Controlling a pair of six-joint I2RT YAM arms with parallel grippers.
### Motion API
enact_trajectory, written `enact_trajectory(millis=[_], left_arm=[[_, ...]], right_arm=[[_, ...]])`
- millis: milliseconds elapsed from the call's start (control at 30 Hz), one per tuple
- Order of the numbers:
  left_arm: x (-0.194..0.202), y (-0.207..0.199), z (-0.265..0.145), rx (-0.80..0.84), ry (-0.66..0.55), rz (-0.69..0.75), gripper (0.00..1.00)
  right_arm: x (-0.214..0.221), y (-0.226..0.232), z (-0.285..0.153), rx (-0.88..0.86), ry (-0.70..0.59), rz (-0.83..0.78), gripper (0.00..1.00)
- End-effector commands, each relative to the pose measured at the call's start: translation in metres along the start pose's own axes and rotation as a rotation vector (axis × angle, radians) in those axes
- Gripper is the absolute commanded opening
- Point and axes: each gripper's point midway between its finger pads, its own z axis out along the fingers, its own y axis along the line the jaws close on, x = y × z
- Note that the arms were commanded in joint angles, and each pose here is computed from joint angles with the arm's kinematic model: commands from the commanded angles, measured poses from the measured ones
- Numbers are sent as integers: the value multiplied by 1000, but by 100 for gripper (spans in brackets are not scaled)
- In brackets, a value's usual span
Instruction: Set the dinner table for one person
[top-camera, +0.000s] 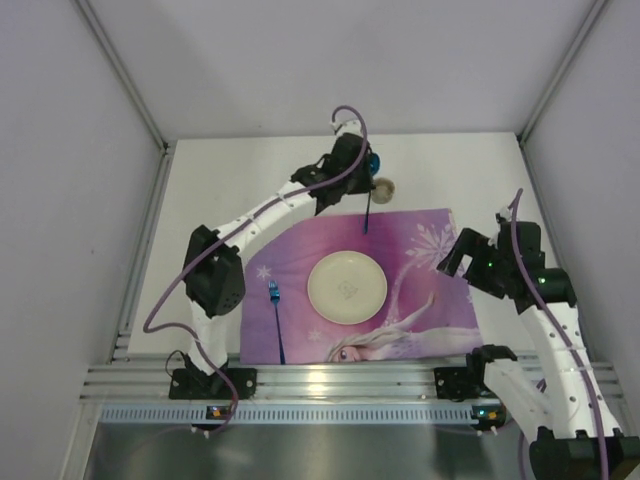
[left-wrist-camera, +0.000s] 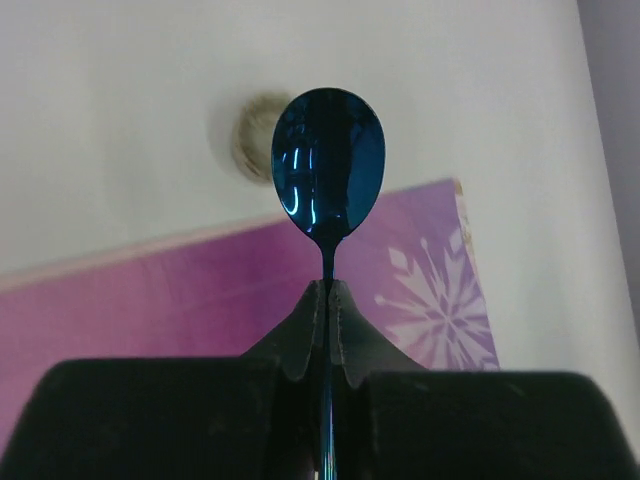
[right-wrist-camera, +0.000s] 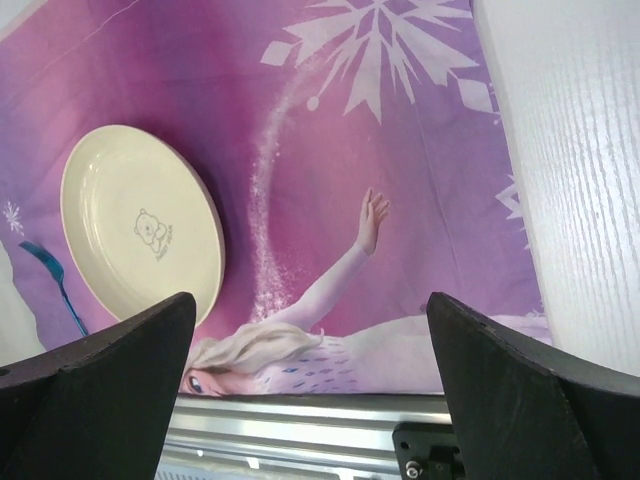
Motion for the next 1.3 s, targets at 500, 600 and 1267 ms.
enact_trajectory(millis=[500,600,1267], left_arm=[[251,-64,-26,-150,539,-250,0],[269,-67,-28,-147,584,-240,0],[224,-139,-67,63,633,-187,52]], right_arm=[[18,-9,-65,32,-78,55,100],[25,-12,-65,34,-71,64,100],[37,-12,-50,-7,-69,113,100]])
